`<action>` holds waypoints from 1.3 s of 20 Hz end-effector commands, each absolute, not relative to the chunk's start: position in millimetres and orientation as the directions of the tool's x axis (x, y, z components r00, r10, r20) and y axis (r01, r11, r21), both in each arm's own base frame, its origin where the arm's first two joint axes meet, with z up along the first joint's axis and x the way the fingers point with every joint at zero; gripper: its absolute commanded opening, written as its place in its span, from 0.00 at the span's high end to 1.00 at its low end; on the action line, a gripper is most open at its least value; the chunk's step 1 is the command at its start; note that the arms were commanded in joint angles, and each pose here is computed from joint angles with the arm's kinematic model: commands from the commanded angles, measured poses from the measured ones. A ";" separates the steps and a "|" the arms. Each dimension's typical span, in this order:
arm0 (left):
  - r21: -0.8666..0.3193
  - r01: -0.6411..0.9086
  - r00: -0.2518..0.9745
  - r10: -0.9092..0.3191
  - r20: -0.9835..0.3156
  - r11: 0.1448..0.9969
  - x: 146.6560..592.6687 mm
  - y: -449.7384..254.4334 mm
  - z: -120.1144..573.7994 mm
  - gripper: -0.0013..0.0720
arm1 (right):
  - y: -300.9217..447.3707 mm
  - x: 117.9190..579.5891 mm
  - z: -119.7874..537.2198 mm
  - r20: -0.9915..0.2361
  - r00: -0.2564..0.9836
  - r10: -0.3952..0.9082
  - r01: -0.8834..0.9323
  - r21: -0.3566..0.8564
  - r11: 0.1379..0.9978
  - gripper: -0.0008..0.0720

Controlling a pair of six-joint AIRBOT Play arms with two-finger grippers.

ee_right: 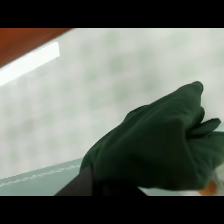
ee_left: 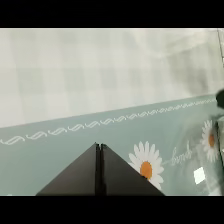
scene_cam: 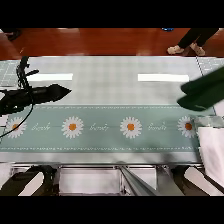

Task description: Fold the shirts.

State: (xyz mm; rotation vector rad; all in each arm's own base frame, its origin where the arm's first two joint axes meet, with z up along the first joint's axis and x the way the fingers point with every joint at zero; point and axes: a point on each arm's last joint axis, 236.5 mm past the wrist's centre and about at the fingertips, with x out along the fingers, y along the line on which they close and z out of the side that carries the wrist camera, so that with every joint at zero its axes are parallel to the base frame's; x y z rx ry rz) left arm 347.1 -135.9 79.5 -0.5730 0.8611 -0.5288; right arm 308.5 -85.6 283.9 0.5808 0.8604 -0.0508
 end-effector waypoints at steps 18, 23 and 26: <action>-0.634 0.169 0.585 -0.594 -0.552 0.755 369.1 -137.1 64.8 0.96 | -180.3 39.9 150.1 -0.967 -0.065 -0.247 0.943 -0.140 0.301 0.46; -0.609 0.180 0.599 -0.577 -0.555 0.772 388.9 -134.0 62.7 0.96 | -181.6 49.4 145.0 -0.975 -0.041 -0.217 0.946 -0.108 0.306 0.46; -0.585 0.235 0.663 -0.568 -0.488 0.777 421.8 -119.3 114.8 0.96 | -166.2 143.4 147.8 -0.946 0.315 -0.072 0.874 0.260 0.410 0.78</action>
